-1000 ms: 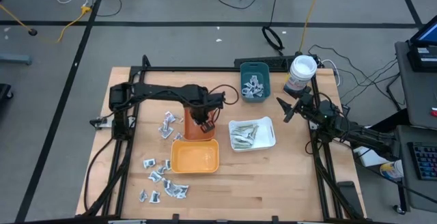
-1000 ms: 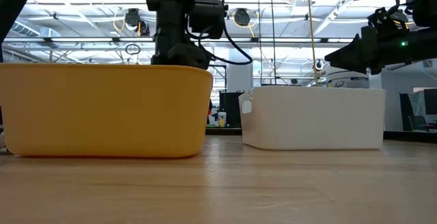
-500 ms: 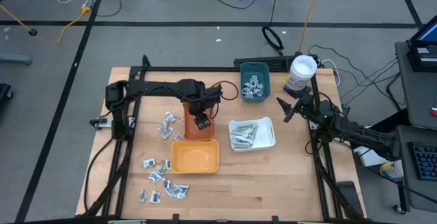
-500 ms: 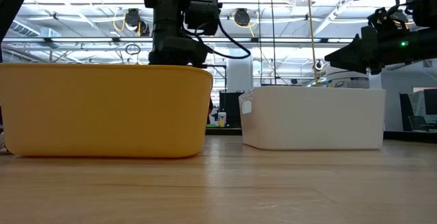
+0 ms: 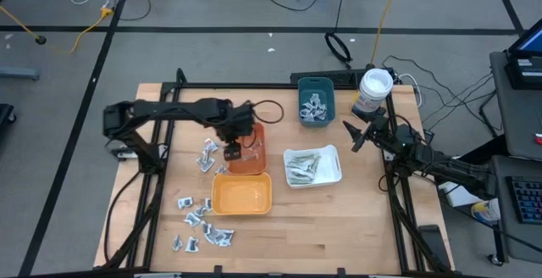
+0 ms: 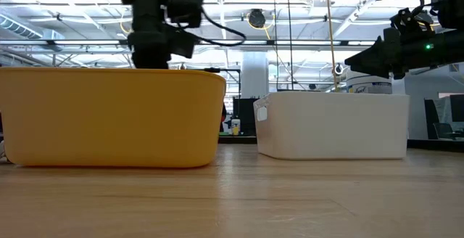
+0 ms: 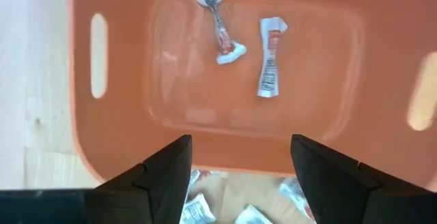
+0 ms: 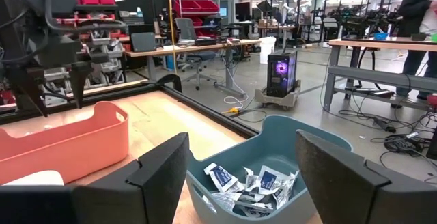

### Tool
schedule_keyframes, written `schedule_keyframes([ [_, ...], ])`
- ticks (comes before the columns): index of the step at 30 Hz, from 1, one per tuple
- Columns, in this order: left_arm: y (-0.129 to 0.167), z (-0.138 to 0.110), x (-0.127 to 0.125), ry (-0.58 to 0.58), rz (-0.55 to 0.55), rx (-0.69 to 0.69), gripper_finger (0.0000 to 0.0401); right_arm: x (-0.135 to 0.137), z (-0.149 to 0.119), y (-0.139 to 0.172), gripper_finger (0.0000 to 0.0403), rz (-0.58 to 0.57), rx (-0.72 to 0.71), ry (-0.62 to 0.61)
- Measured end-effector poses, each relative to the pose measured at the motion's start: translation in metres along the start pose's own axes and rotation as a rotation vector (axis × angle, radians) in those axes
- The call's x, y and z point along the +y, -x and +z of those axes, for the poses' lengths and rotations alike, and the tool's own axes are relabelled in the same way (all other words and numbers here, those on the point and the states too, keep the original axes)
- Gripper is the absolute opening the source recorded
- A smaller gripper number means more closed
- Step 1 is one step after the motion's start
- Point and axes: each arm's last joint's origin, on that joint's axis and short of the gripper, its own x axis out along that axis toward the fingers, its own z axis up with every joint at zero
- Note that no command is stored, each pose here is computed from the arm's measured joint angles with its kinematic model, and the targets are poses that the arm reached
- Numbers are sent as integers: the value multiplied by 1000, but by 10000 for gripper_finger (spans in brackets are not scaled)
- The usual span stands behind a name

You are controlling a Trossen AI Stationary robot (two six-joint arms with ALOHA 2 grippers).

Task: Pick & Place First Aid Supplies
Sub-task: Put the orange sachet into the orange bin

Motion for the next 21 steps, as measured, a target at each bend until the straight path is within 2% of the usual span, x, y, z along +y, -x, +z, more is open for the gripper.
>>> schedule_keyframes([
  [4, -1, -22, 5, 27, 12, -102, 255, 0, 0, 0, 263, 0, 0, 0],
  [12, -5, -68, 18, 96, 39, -219, 255, 0, 0, 0, 263, 0, 0, 0],
  [17, -5, -91, 25, 159, 56, -273, 255, 0, 0, 0, 263, 0, 0, 0],
  [21, -12, -101, 28, 246, 51, -265, 255, 0, 0, 0, 263, 0, 0, 0],
])
